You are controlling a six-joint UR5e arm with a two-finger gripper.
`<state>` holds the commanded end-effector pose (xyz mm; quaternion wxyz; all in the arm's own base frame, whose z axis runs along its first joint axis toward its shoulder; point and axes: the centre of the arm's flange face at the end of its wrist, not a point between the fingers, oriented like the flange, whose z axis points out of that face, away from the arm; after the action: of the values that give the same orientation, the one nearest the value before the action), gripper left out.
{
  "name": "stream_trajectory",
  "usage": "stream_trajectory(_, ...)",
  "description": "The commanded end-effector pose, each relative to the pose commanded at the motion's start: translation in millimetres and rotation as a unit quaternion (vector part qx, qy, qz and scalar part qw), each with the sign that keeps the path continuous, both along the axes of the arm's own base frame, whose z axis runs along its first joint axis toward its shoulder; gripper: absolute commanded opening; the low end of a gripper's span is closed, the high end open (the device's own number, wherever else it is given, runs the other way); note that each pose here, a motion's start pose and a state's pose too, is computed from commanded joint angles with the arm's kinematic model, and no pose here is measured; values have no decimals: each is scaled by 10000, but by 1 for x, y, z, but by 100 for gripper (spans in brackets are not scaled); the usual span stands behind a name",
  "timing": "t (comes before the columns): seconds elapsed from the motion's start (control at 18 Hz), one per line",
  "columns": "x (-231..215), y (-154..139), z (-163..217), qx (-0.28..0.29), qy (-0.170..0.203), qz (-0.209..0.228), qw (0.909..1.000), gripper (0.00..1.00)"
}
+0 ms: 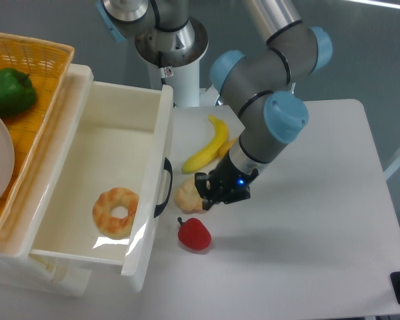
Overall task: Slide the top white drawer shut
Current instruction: 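Bring the gripper against the drawer front beside its black handle, then push the white drawer into the cabinet with the gripper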
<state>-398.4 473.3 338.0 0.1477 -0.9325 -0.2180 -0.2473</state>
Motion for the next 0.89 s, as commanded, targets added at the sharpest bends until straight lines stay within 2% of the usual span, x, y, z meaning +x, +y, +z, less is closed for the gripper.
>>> stream_trajectory(0.89, 21, 14, 16, 240, -121, -19, 9996, 0)
